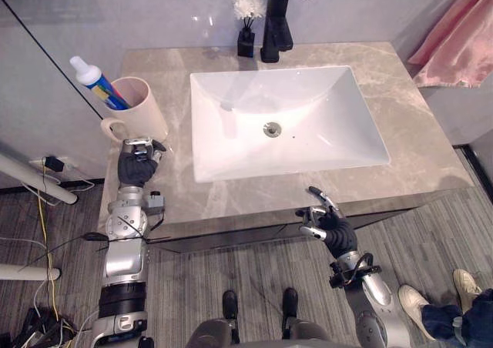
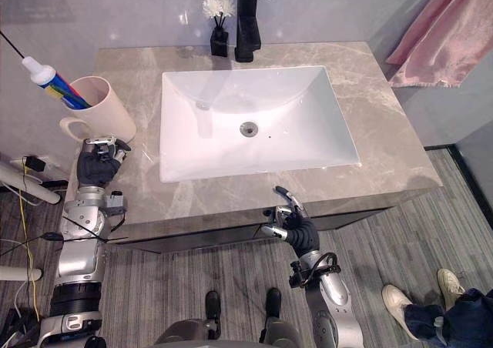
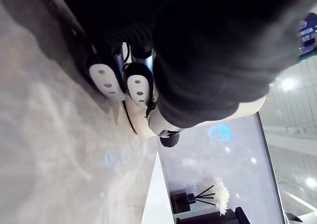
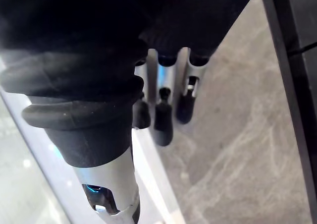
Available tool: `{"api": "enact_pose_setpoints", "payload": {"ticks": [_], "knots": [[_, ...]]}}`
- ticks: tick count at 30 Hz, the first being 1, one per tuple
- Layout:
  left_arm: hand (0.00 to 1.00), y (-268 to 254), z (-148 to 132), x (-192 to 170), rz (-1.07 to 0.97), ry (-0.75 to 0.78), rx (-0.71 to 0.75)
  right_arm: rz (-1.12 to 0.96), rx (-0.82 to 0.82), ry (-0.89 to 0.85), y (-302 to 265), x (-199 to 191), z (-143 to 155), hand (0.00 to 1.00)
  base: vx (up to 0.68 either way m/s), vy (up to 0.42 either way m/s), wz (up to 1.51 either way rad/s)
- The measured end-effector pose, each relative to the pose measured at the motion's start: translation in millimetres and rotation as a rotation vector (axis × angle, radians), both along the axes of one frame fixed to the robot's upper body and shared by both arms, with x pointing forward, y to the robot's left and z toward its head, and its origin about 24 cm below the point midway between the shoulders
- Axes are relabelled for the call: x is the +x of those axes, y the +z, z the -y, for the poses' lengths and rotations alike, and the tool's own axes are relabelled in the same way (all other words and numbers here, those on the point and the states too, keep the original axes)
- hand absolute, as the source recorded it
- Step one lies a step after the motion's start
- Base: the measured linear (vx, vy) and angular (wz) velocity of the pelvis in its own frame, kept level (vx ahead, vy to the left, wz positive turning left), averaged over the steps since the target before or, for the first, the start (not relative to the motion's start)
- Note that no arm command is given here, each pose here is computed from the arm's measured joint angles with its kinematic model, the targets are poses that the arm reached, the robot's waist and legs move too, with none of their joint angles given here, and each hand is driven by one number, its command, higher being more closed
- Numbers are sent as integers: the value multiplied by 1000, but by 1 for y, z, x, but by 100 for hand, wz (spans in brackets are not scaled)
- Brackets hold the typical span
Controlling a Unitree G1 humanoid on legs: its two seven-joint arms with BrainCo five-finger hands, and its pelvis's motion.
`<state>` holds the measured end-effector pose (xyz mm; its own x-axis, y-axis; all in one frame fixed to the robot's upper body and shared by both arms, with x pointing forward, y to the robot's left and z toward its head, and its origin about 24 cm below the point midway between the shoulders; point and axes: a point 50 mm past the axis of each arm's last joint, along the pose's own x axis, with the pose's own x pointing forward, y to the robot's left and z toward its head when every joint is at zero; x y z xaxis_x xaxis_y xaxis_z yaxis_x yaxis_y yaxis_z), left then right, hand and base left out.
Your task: Organize washtable
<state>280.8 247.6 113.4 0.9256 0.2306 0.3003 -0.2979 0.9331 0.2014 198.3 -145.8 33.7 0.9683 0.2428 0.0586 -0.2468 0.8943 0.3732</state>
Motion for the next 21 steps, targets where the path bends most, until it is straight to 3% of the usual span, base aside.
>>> {"api": "enact_pose_setpoints", "payload": {"ticks": [21], "knots": [[100,-18,8,-22,-54,-99,-40,-27,-17,0,-5,0,4,0,-8,-2,3]]}}
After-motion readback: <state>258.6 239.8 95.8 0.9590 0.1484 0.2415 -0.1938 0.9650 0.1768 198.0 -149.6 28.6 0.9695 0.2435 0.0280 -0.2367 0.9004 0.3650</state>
